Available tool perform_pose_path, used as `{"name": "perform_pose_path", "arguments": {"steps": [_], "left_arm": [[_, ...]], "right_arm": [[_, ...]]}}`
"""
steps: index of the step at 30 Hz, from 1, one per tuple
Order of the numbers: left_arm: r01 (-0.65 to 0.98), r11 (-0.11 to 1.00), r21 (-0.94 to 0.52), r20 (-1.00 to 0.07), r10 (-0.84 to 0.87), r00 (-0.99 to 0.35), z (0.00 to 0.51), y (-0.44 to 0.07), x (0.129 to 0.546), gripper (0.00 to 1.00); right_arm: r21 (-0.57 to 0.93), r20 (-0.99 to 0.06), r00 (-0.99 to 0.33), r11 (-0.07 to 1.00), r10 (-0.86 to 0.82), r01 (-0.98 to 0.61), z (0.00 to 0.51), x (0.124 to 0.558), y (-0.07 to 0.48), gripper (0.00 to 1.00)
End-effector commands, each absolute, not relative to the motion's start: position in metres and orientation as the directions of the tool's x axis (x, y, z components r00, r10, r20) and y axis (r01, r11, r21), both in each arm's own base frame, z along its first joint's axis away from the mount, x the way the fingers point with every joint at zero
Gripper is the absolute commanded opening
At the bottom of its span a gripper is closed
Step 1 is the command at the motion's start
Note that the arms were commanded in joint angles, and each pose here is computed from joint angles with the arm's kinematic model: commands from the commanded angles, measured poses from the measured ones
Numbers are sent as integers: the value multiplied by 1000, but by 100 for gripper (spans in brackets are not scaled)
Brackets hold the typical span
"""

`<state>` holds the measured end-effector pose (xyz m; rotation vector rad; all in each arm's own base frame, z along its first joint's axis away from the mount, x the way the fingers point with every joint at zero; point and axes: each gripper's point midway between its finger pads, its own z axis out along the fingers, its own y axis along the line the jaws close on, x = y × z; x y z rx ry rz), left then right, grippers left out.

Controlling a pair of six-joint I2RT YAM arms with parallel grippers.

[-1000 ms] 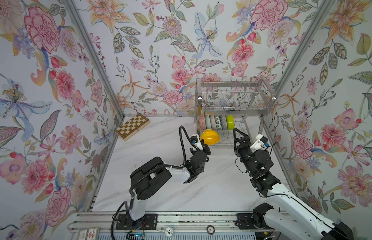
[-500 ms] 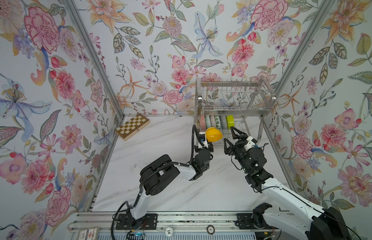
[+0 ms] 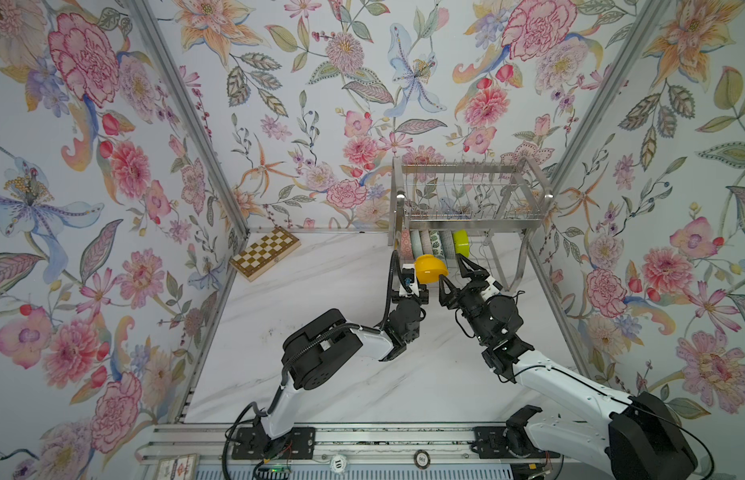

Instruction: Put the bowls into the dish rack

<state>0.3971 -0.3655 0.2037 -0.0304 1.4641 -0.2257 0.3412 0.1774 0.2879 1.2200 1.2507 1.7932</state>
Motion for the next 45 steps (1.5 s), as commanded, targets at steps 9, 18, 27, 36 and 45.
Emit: {"name": "perform_pose_path", "arguments": {"steps": [9,18,27,36,45], "left_arm": [[162,972,-170,-966,-197,169,227,-373,385,0],[144,978,-154,-969,-178,171,222,-368,384,0],[140,979,-148,-970,-171,173,221,-366,383,0],[143,977,-159,-968,-183,173,226,-359,379,40],[170,963,-211,-967,-231,107,226,-348,370,83]], "right_arm": [[852,456,-385,-518,802,-70,299,360,186,68],[839,448,-418,-533,790,-108,314,366,197,39],[852,435,-394,-512,810,-111,312,365,193,10],[862,401,-382,-484,833,-150,312,364,183,0],[881,319,-362,-415,876,-227,322,364,162,0]]}}
